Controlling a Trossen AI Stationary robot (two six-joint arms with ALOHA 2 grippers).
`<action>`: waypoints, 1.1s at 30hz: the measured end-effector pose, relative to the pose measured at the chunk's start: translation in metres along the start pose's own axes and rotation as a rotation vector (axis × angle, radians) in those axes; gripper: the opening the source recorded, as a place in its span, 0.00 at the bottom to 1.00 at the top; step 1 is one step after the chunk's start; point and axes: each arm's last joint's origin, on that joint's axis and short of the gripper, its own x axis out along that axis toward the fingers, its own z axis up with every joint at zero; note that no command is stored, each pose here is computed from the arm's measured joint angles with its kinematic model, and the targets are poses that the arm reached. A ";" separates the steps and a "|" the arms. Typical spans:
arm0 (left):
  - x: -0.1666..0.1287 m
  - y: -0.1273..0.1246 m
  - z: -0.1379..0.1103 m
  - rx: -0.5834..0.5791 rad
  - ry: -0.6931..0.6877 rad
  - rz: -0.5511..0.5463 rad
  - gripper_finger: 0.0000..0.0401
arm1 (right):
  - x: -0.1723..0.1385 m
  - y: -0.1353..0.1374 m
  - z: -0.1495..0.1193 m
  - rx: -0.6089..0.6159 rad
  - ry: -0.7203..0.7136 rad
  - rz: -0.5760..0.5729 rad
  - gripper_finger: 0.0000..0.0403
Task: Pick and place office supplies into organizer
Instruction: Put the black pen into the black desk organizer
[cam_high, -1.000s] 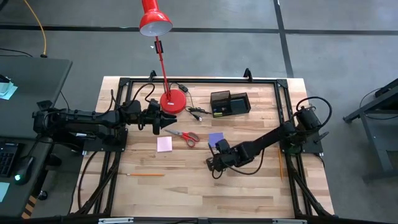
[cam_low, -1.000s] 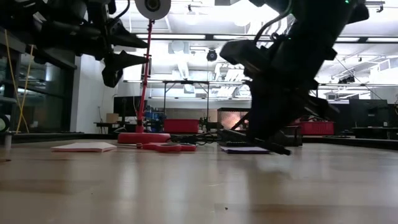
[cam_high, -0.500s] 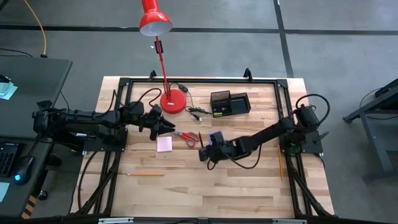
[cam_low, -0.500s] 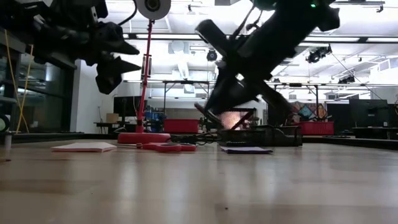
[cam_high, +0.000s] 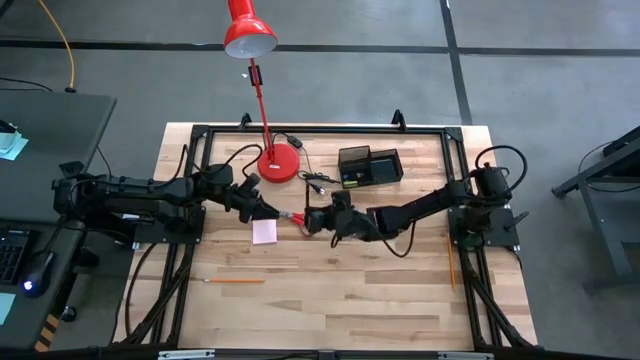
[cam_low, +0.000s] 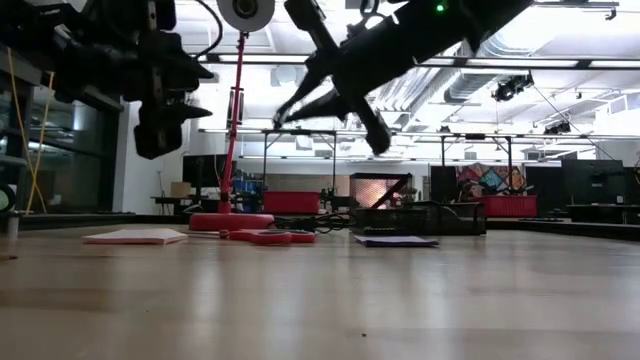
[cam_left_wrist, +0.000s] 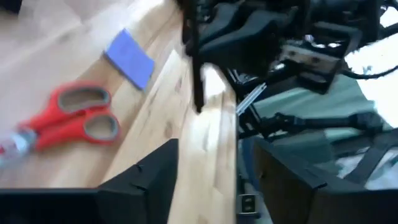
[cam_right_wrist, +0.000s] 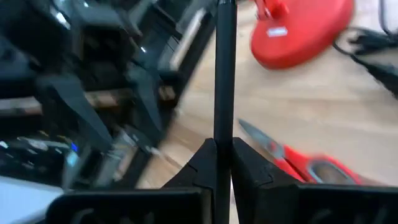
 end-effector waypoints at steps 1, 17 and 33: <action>0.000 0.000 0.000 -0.030 0.000 -0.001 0.51 | 0.001 0.001 0.003 0.009 -0.015 0.017 0.03; 0.000 -0.003 0.007 -0.006 -0.146 0.026 0.49 | 0.011 0.009 0.029 0.044 -0.135 0.129 0.03; 0.011 -0.002 0.014 -0.013 -0.204 -0.011 0.45 | 0.016 0.004 0.037 0.049 -0.150 0.117 0.03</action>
